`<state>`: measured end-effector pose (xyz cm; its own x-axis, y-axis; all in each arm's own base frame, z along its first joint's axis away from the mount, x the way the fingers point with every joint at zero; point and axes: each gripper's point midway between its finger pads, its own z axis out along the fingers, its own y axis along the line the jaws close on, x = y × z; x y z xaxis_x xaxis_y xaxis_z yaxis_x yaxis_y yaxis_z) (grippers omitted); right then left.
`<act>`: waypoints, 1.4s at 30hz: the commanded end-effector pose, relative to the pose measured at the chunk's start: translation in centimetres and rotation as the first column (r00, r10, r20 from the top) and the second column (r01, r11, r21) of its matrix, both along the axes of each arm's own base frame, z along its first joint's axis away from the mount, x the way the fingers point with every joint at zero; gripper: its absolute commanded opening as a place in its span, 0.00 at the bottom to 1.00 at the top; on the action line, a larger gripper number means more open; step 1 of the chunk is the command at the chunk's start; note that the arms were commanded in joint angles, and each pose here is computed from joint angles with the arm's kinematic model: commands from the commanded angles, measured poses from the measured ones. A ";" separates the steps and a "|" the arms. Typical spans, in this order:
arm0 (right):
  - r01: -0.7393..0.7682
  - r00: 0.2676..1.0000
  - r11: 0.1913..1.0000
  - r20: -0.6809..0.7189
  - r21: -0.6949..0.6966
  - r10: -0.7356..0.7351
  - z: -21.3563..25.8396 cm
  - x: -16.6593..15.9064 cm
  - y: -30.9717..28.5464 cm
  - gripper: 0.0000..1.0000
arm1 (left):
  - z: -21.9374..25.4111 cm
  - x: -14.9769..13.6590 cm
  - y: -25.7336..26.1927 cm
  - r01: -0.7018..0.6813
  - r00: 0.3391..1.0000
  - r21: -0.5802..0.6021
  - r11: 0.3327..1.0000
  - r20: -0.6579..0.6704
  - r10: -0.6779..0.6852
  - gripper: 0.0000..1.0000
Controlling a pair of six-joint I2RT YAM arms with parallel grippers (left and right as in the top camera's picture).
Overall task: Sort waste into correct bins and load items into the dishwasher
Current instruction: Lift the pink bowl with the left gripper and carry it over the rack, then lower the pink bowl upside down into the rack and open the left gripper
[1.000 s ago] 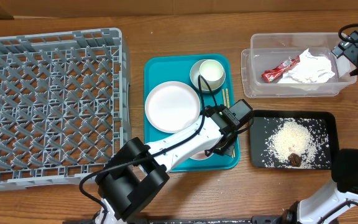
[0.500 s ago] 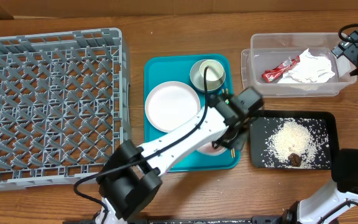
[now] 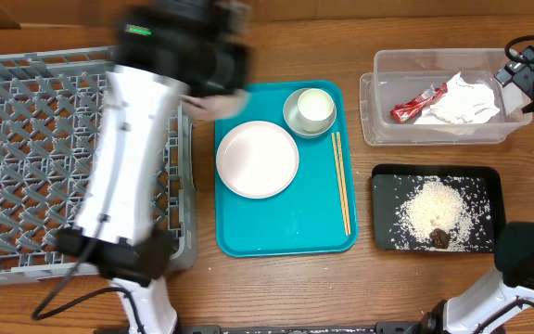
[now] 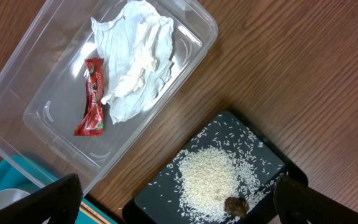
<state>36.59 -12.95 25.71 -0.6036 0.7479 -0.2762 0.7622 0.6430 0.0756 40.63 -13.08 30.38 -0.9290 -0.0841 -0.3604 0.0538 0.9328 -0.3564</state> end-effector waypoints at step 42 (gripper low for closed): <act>0.004 0.999 1.000 0.040 -0.016 -0.003 1.3 -0.1 -0.1 1.00 | -18.9 4.3 32.6 -0.359 0.931 -0.681 0.638 -0.218 0.292 0.04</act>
<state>36.58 -12.95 25.70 -0.6037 0.7480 -0.2759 0.7622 0.6429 0.0754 46.72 19.06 17.06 -0.7776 -0.6231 -0.0842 -0.0598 0.2066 -0.9766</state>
